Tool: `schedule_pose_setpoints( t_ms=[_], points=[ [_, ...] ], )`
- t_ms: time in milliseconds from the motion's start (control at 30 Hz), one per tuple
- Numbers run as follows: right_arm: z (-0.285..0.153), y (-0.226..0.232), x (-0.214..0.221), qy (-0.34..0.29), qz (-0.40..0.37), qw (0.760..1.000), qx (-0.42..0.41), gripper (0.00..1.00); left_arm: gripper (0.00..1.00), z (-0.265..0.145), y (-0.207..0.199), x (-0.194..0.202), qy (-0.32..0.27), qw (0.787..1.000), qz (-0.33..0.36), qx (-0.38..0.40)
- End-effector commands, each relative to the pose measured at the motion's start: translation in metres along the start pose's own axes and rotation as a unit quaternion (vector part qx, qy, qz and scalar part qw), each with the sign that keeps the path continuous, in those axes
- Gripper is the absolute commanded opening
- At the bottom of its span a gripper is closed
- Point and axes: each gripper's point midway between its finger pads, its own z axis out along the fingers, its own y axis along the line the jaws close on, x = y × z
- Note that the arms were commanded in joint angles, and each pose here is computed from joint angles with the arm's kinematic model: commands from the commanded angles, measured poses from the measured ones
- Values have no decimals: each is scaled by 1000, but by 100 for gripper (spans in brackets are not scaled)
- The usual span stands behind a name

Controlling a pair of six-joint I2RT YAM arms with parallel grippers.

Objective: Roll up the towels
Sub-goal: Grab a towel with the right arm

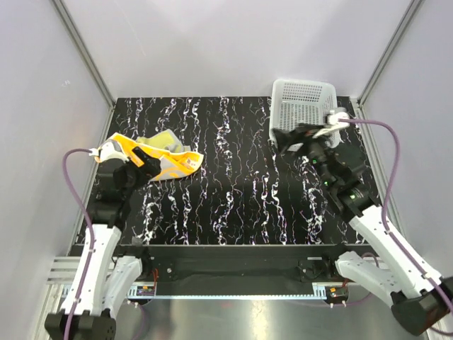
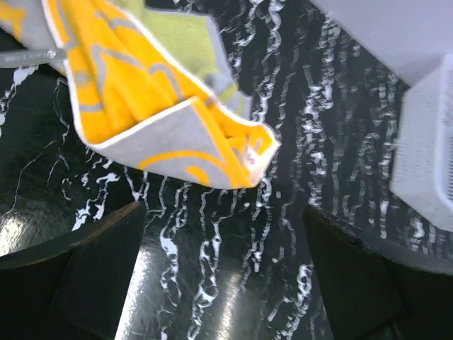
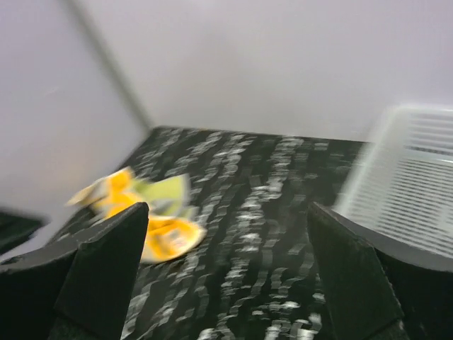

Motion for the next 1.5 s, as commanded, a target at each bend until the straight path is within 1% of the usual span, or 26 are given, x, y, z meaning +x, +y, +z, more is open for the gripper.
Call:
schedule_pose_setpoints(
  t_ms=[0, 33, 67, 100, 133, 167, 200, 233, 267, 300, 367, 433, 500, 533, 567, 667, 700, 733, 767, 833, 867, 967, 1100, 1300, 1433, 1467],
  points=[
    [-4, 69, 45, 131, 15, 986, -102, 100, 99, -36, -36, -33, -11, 998, 5, 55],
    [-7, 93, 44, 140, 35, 976, -162, 100, 99, -42, -43, -34, -1, 997, 24, 71],
    [-5, 105, 44, 138, 70, 970, -186, 100, 99, -42, -48, -32, 16, 996, 38, 81],
    [5, 104, 62, 154, 116, 967, -167, 100, 99, -49, -52, -31, 32, 995, 48, 85],
    [13, 103, 71, 167, 202, 956, -134, 100, 99, -51, -49, -28, 44, 994, 58, 78],
    [17, 122, 69, 167, 208, 946, -187, 100, 99, -53, -43, -28, 49, 995, 61, 63],
    [27, 135, 98, 208, 205, 936, -199, 100, 99, -58, -31, -28, 48, 995, 75, 34],
    [28, 137, 125, 259, 180, 931, -184, 100, 99, -62, -25, -28, 43, 995, 84, 21],
    [37, 165, 113, 253, 155, 935, -195, 100, 99, -71, -20, -32, 28, 995, 92, 14],
    [48, 170, 145, 284, 113, 933, -189, 100, 99, -77, -5, -35, 14, 995, 98, -24],
    [65, 180, 182, 336, 84, 922, -174, 100, 99, -91, 1, -42, -14, 993, 111, -29],
    [73, 182, 209, 375, 77, 909, -164, 100, 99, -96, 8, -44, -28, 992, 119, -45],
    [90, 188, 237, 401, 72, 898, -164, 95, 99, -103, 10, -44, -37, 992, 115, -44],
    [99, 193, 239, 400, 77, 897, -170, 92, 99, -107, 12, -47, -42, 992, 109, -55],
    [103, 192, 263, 416, 78, 891, -164, 92, 99, -107, 17, -47, -43, 991, 102, -68],
    [119, 203, 277, 414, 90, 888, -179, 91, 99, -102, 24, -42, -35, 990, 104, -84],
    [122, 200, 299, 429, 89, 882, -173, 90, 99, -104, 30, -40, -29, 990, 100, -99],
    [130, 205, 296, 424, 89, 883, -179, 89, 99, -104, 29, -41, -28, 990, 100, -100],
    [133, 202, 315, 436, 88, 879, -173, 88, 99, -104, 29, -39, -26, 990, 101, -97],
    [143, 209, 318, 433, 88, 878, -182, 88, 99, -103, 27, -41, -36, 991, 95, -91],
    [144, 207, 332, 443, 88, 874, -179, 86, 99, -104, 29, -39, -42, 991, 93, -88],
    [151, 216, 335, 440, 101, 871, -192, 85, 99, -105, 27, -42, -72, 991, 80, -75],
    [153, 216, 361, 458, 108, 862, -190, 83, 99, -105, 29, -43, -92, 990, 75, -71],
    [151, 231, 377, 465, 108, 853, -209, 79, 99, -102, 30, -42, -89, 991, 74, -72],
    [149, 244, 380, 467, 101, 851, -219, 74, 99, -102, 31, -41, -88, 991, 74, -73],
    [148, 245, 382, 467, 99, 850, -221, 71, 99, -101, 31, -41, -88, 991, 74, -73]
  ],
)
